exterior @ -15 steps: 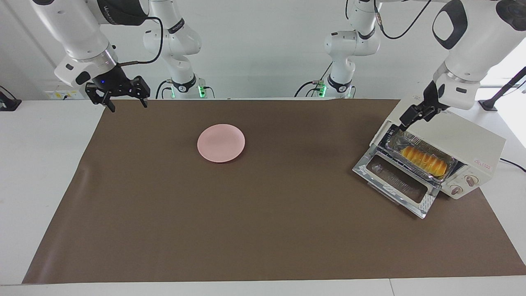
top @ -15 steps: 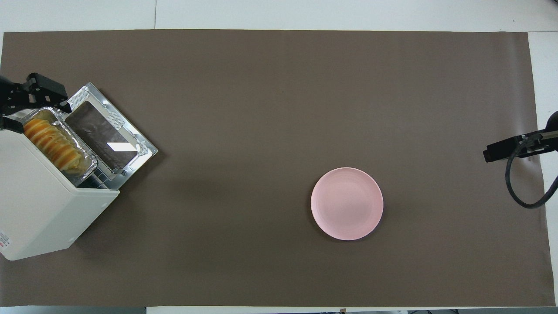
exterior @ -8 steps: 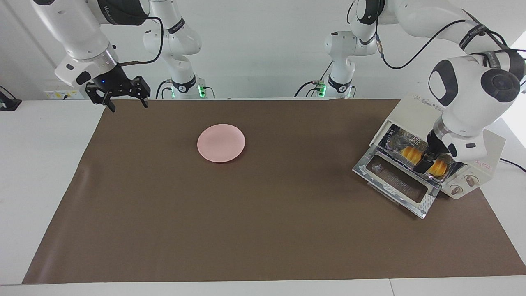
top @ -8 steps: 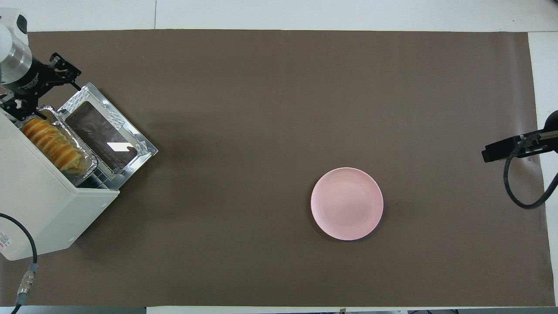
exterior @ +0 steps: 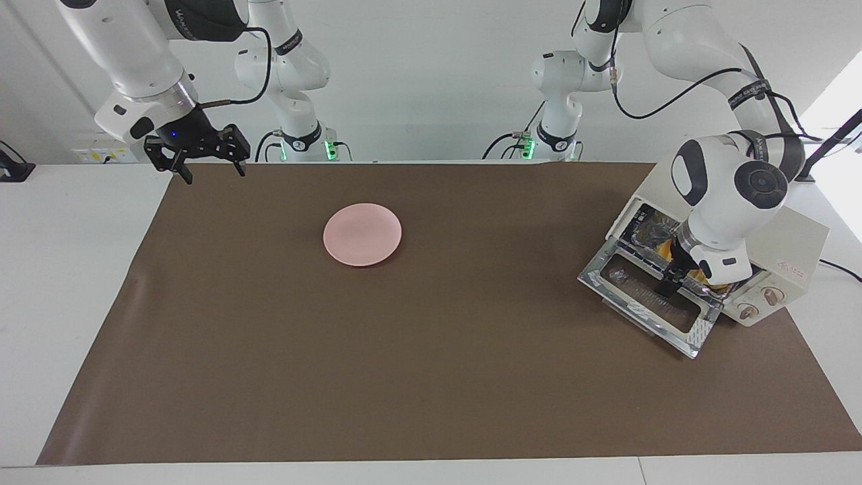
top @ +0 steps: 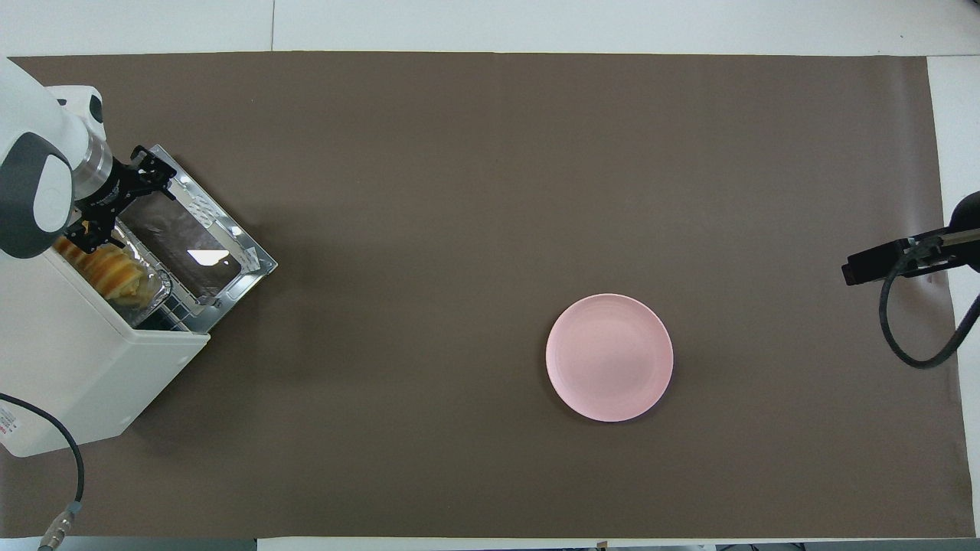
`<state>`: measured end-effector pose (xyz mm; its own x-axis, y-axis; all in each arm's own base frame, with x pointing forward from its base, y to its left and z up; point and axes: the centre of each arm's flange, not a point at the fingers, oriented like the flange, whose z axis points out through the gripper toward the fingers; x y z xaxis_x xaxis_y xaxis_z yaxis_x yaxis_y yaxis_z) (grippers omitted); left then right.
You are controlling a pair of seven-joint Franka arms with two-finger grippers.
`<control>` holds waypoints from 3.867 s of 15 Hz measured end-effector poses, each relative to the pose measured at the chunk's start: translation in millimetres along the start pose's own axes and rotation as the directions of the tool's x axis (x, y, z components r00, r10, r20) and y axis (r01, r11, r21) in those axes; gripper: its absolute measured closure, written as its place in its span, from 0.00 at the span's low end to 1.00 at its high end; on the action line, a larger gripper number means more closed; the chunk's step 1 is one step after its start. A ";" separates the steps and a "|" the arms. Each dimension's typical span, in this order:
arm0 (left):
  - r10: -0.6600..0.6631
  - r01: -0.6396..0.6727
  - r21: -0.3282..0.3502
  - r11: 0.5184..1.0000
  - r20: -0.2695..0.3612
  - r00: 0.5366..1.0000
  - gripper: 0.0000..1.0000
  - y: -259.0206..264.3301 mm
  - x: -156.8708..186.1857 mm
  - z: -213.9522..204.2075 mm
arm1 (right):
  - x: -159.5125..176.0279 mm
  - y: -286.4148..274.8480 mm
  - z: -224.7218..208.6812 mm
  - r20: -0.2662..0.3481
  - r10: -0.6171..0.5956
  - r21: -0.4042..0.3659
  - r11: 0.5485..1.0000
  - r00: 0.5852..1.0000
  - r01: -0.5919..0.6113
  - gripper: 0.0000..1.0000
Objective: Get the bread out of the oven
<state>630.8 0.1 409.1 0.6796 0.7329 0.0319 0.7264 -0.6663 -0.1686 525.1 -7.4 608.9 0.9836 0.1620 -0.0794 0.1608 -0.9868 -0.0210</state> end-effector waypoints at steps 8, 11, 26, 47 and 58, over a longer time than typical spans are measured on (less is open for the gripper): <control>-0.005 0.005 -0.028 1.000 -0.010 1.000 0.26 -19.2 -14.6 40.4 | -1.7 5.1 0.6 0.006 0.010 0.002 1.000 1.000 -0.010 0.00; 0.004 -0.004 -0.020 1.000 -0.023 1.000 0.55 -24.1 -12.0 43.2 | -2.5 4.7 1.3 0.015 0.009 0.004 1.000 1.000 -0.010 0.00; 0.653 -0.669 -0.120 0.733 -0.151 0.742 0.98 177.9 -281.4 -71.8 | -2.4 4.1 1.3 0.015 0.008 0.004 1.000 1.000 -0.008 0.00; 0.597 -0.612 -0.156 0.776 -0.135 0.791 0.00 123.7 -226.1 -123.6 | 12.2 -52.6 16.8 -0.008 0.079 -0.012 0.997 0.997 -0.079 0.00; 0.595 -0.591 -0.121 0.798 -0.003 0.804 0.00 -48.2 -83.2 -168.5 | 84.5 -284.7 144.7 -0.066 0.290 0.067 0.956 0.955 -0.286 0.00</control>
<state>556.4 -52.0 580.5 0.9787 0.1927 -0.0712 0.1906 -0.9811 -0.0345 550.6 288.3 463.9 0.9911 -0.1324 -0.0162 -0.1332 -0.9890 -0.0640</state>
